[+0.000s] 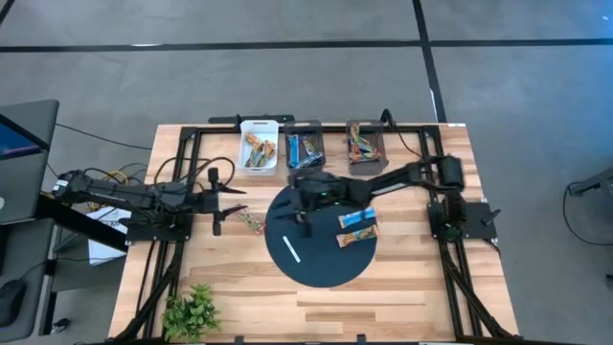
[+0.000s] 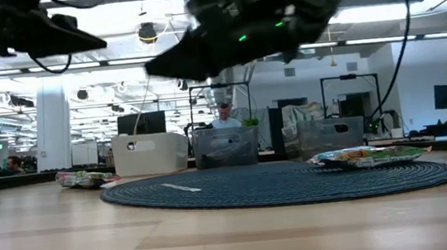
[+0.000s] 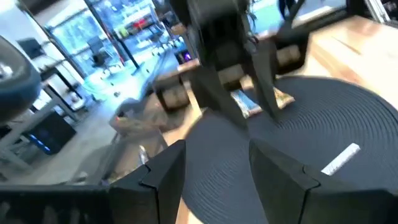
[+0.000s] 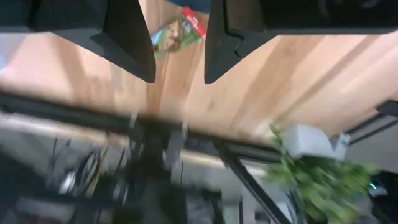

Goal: Pick and place Granola Bars by type
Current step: Put the red granola bar into the right black bin

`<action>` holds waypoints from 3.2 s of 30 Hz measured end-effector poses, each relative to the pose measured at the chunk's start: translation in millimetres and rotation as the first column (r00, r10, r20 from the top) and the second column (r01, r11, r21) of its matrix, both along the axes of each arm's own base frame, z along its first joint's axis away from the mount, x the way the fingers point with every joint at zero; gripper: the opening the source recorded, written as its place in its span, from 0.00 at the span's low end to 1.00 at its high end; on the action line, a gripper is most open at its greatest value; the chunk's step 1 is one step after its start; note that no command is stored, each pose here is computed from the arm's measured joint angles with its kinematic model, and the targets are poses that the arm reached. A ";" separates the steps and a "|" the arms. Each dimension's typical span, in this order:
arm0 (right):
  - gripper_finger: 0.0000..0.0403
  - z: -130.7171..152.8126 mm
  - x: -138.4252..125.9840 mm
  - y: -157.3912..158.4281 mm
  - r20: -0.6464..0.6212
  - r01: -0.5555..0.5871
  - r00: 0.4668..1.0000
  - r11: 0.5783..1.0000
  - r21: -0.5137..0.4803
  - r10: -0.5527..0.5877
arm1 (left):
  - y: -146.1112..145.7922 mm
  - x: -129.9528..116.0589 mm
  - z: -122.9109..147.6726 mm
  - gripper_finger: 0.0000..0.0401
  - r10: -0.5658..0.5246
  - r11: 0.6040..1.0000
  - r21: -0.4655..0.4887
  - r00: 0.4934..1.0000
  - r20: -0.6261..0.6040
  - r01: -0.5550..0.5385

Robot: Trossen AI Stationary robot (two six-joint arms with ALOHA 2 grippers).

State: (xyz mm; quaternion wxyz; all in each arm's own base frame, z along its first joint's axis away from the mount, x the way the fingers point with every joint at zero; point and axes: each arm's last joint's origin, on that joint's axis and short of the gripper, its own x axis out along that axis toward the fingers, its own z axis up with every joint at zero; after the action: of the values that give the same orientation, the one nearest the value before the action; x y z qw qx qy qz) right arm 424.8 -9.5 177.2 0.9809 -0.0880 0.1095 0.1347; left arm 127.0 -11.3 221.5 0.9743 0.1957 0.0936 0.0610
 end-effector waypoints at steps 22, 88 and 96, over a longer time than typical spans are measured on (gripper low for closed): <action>0.40 -37.9 92.9 10.9 -0.261 -0.019 0.965 0.999 0.028 0.026 | 5.5 -23.1 1.8 0.43 0.063 0.998 0.012 0.998 0.013 -0.063; 0.69 -81.0 97.5 6.5 -0.321 0.134 0.939 0.991 0.015 -0.122 | 5.5 -23.0 3.1 0.43 0.062 0.998 0.013 0.998 0.023 -0.062; 0.69 -84.5 95.2 9.6 -0.356 0.115 0.928 0.993 -0.004 -0.109 | 5.5 -23.1 3.1 0.43 0.062 0.998 0.013 0.998 0.023 -0.062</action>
State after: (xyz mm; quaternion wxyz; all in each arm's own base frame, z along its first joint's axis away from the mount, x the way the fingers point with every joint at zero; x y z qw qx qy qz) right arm 520.0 0.1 92.7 0.9517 -0.0474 0.2887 0.0932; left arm 103.9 -5.8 224.6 0.9715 0.1989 0.0883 0.0939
